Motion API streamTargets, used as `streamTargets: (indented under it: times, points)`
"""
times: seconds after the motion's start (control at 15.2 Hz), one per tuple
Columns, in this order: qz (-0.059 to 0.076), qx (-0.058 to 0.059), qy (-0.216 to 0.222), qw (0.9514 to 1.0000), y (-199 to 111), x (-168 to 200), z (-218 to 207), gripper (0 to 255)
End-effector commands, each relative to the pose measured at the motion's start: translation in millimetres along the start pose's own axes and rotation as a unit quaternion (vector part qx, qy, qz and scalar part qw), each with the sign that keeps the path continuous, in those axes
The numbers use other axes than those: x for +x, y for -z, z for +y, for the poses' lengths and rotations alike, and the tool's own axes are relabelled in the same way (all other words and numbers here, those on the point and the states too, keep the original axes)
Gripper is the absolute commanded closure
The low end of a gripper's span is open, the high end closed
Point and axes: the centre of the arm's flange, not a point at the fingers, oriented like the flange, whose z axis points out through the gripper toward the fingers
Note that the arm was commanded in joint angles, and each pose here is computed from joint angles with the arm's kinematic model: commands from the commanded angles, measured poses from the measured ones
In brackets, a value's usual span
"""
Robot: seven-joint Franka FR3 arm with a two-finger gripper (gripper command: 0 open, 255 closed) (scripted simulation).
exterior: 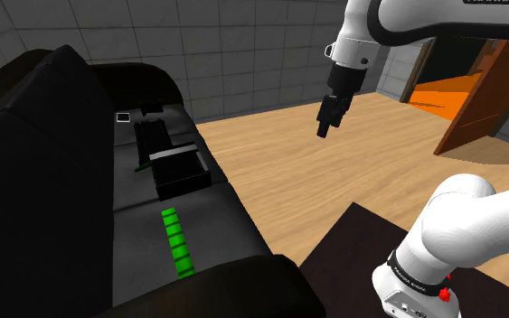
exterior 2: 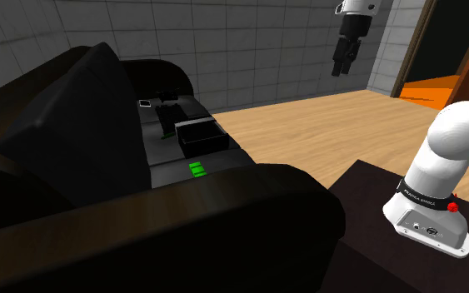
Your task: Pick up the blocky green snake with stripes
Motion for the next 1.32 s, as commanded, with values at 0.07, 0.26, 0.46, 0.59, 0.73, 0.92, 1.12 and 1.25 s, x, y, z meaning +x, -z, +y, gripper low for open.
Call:
streamTargets:
  times: [0.07, 0.26, 0.46, 0.59, 0.73, 0.92, 1.12, 1.25]
  points:
    - [0.000, 0.000, -0.006, 1.0000, -9.7, 4.4, -7.8, 0]
    - [0.000, 0.000, -0.022, 0.9998, -38.8, 18.0, -30.9, 0]
    - [0.000, 0.001, -0.039, 0.9993, -67.9, 32.4, -53.5, 0]
    - [-0.001, 0.001, -0.050, 0.9988, -87.2, 42.4, -68.3, 0]
    - [-0.001, 0.001, -0.061, 0.9982, -106.6, 52.8, -82.9, 0]
    - [-0.001, 0.001, -0.077, 0.9970, -135.7, 68.8, -104.4, 0]
    - [-0.001, 0.002, -0.094, 0.9956, -164.7, 85.6, -125.4, 0]
    - [-0.001, 0.002, -0.105, 0.9945, -184.1, 97.2, -139.1, 0]
